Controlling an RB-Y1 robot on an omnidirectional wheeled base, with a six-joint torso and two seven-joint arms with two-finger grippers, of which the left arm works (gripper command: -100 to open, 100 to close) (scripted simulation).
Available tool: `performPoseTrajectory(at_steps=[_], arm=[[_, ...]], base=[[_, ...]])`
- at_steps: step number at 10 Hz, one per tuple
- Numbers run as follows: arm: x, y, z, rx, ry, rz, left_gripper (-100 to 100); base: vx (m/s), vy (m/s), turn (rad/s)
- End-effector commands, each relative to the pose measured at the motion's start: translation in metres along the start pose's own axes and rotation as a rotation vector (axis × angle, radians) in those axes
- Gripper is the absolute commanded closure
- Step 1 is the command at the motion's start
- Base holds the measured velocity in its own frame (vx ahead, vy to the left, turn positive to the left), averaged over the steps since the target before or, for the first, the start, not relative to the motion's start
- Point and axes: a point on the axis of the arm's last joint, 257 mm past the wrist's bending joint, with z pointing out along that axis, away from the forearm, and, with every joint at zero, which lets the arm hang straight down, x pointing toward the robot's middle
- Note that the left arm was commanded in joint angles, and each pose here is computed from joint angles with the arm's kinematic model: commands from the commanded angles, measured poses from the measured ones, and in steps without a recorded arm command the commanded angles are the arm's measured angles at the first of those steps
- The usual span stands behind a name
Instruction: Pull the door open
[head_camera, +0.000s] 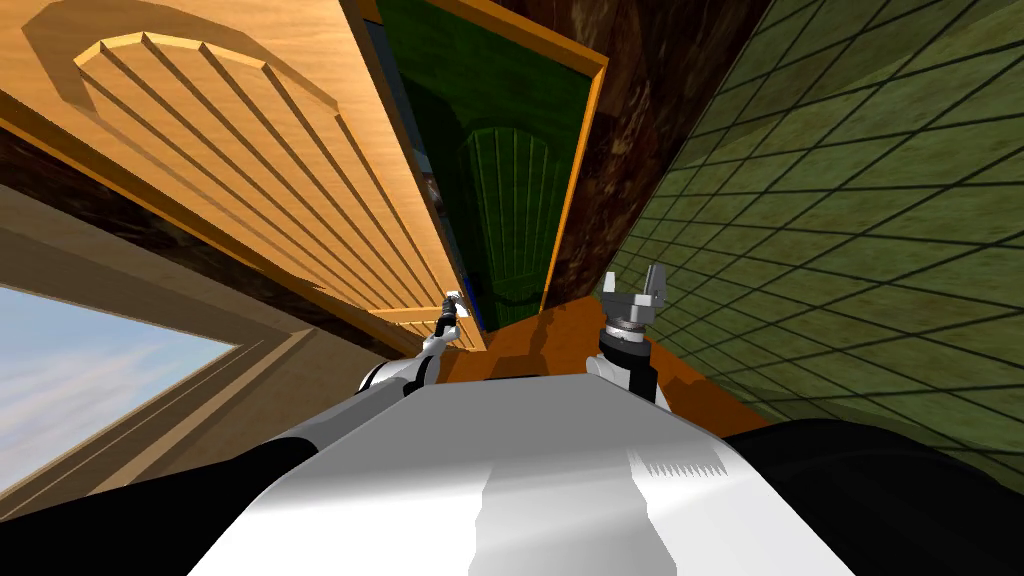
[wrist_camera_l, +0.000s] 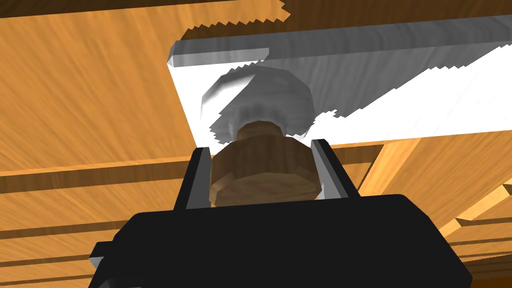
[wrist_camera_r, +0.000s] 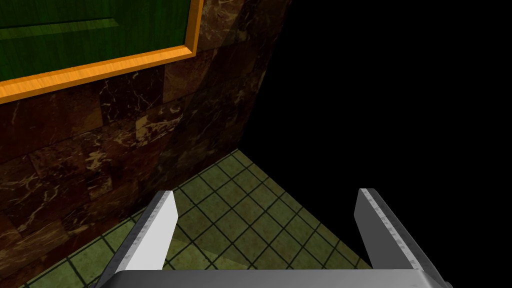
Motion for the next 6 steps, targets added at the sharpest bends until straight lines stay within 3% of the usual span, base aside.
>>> performPoseTrajectory(at_steps=[1,6], arm=[[-0.0074,-0.0001,0.0004,0.0,-0.01,0.003,100],[-0.0069,-0.0003,0.0005,0.001,-0.007,0.003,100]], base=[[-0.203,0.003,0.016],[-0.228,0.037,0.006]])
